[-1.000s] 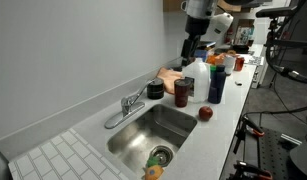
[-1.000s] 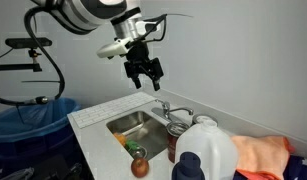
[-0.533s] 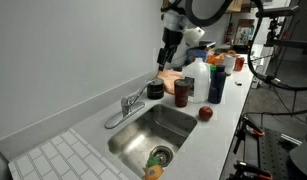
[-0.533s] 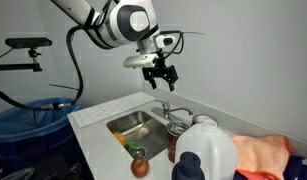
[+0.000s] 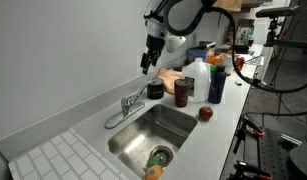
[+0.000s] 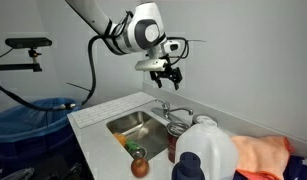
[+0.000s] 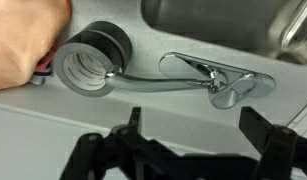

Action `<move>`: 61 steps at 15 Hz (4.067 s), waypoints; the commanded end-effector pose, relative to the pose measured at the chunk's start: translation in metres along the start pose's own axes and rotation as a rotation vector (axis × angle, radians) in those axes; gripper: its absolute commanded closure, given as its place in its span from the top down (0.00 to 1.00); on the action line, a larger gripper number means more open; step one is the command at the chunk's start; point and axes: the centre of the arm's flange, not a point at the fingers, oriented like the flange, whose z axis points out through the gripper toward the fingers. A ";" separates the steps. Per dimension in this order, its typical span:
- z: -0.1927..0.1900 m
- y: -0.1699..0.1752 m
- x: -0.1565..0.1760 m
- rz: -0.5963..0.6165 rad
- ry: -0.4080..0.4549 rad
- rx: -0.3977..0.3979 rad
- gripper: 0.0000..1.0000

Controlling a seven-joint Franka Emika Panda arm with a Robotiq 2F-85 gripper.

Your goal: Move the spout to the left

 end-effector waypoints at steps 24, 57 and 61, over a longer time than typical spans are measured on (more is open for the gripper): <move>0.154 0.060 0.069 0.123 0.021 -0.083 1.00; 0.103 0.015 -0.020 0.176 -0.214 0.148 1.00; 0.093 -0.006 -0.031 0.101 -0.252 0.218 1.00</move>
